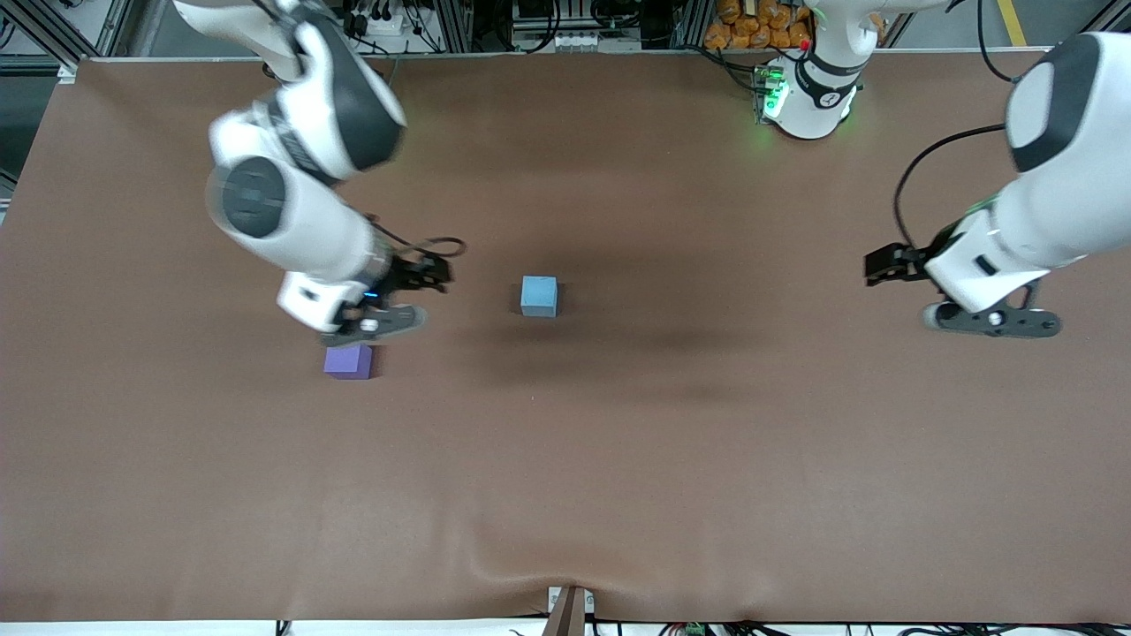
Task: Place blue block between orange and purple blocks
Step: 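Reach the right gripper to the blue cube while the left gripper withdraws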
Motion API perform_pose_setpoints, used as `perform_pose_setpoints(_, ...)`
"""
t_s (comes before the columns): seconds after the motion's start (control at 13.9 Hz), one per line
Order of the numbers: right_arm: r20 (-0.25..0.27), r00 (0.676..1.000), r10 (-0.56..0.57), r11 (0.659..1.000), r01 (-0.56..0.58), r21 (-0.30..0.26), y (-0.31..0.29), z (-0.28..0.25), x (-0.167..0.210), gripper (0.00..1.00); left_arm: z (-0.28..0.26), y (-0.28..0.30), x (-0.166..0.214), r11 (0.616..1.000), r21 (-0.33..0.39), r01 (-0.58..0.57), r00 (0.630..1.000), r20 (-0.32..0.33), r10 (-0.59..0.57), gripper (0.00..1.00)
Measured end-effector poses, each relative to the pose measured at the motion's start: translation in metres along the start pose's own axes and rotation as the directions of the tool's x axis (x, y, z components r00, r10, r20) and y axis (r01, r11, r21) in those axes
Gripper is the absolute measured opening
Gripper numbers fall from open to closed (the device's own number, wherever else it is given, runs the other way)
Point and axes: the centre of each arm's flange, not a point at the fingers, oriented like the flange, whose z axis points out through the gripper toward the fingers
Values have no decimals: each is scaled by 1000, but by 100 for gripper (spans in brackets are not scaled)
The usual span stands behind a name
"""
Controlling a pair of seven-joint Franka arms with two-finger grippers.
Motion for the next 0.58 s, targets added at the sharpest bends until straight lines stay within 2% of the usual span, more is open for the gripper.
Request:
perform_pose_setpoints(0.07, -11, 999, 30, 1000, -30, -3, -22, 30, -6, 100, -3, -11, -3, 1000, 4, -2, 1000, 1, 2, 100)
perform_pose_setpoints(0.29, -1, 997, 83, 996, -83, -28, -78, 103, -25, 100, -21, -39, -21, 1000, 12, -24, 1000, 8, 24, 100)
perform_pose_setpoints(0.58, 15, 997, 80, 995, -79, -67, -77, 145, -23, 100, -61, -37, -56, 1000, 13, -21, 1000, -20, 22, 100)
